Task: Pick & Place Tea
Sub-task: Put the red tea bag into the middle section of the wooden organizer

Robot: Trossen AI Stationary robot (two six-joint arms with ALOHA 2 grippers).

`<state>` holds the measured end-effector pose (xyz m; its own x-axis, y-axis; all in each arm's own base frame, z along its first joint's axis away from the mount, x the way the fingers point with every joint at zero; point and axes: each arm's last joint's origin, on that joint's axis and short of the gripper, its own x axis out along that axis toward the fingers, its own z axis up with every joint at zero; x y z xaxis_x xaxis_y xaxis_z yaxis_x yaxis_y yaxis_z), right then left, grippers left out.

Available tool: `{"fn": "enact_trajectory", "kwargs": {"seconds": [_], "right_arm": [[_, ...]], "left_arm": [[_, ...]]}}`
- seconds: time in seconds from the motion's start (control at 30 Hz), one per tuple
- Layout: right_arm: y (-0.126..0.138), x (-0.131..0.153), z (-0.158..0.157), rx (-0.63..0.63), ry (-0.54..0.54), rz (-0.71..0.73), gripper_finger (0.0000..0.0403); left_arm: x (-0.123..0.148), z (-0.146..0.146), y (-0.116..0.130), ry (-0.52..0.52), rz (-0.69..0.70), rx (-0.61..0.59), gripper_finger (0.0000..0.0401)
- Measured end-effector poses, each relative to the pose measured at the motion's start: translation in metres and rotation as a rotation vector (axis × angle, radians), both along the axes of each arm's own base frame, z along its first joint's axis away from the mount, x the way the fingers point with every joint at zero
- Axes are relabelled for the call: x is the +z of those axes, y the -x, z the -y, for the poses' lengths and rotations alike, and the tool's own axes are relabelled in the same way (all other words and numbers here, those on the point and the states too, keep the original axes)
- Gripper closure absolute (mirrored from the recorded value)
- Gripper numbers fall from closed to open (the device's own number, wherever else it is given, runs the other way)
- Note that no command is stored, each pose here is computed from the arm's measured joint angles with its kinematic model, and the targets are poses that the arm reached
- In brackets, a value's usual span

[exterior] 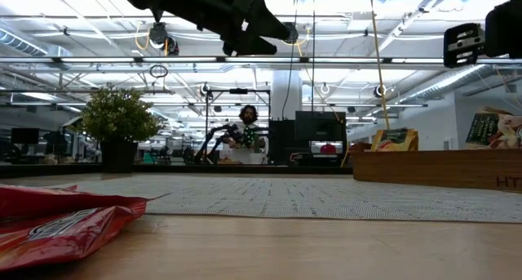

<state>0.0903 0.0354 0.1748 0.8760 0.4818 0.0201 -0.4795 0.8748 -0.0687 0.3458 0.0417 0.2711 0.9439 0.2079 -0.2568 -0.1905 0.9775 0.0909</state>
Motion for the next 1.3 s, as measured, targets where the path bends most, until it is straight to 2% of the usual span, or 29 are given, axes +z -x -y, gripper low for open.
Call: {"fn": "enact_trajectory", "kwargs": {"seconds": [0.23,0.33,0.57,0.67,0.73,0.8,0.93,1.0,1.13,1.2,1.3], "right_arm": [[-0.001,-0.004,0.000,-0.001,0.001,-0.003,0.0403],[-0.001,-0.005,0.000,-0.001,0.003,-0.008,0.0403],[-0.001,-0.005,0.000,-0.001,0.003,-0.010,0.0403],[-0.001,-0.006,0.000,-0.001,0.003,-0.010,0.0403],[-0.001,-0.006,0.000,-0.001,0.003,-0.010,0.0403],[-0.001,-0.006,0.000,-0.001,0.003,-0.010,0.0403],[-0.001,-0.006,0.000,0.000,0.003,-0.010,0.0403],[-0.001,-0.006,0.000,0.000,0.003,-0.010,0.0403],[-0.001,-0.006,0.000,0.000,0.003,-0.010,0.0403],[-0.001,-0.006,0.000,0.000,0.003,-0.010,0.0403],[-0.001,-0.006,0.000,0.000,0.003,-0.010,0.0403]], "left_arm": [[0.004,0.001,-0.001,-0.016,0.042,-0.005,0.0036],[0.005,0.000,-0.001,-0.068,0.035,0.006,0.0036],[-0.002,-0.007,0.003,-0.049,-0.024,0.266,0.0036],[-0.016,-0.010,0.010,-0.008,-0.180,0.300,0.0036],[-0.024,-0.012,0.016,0.094,-0.352,0.240,0.0036],[-0.024,-0.009,0.027,0.214,-0.551,0.255,0.0036],[-0.014,0.014,0.063,0.342,-0.971,0.427,0.0036],[-0.016,0.026,0.080,0.409,-1.119,0.518,0.0036],[-0.025,0.057,0.104,0.622,-1.288,0.735,0.0036],[-0.034,0.078,0.112,0.657,-1.334,0.774,0.0036],[-0.048,0.107,0.121,0.653,-1.322,0.789,0.0036]]}}
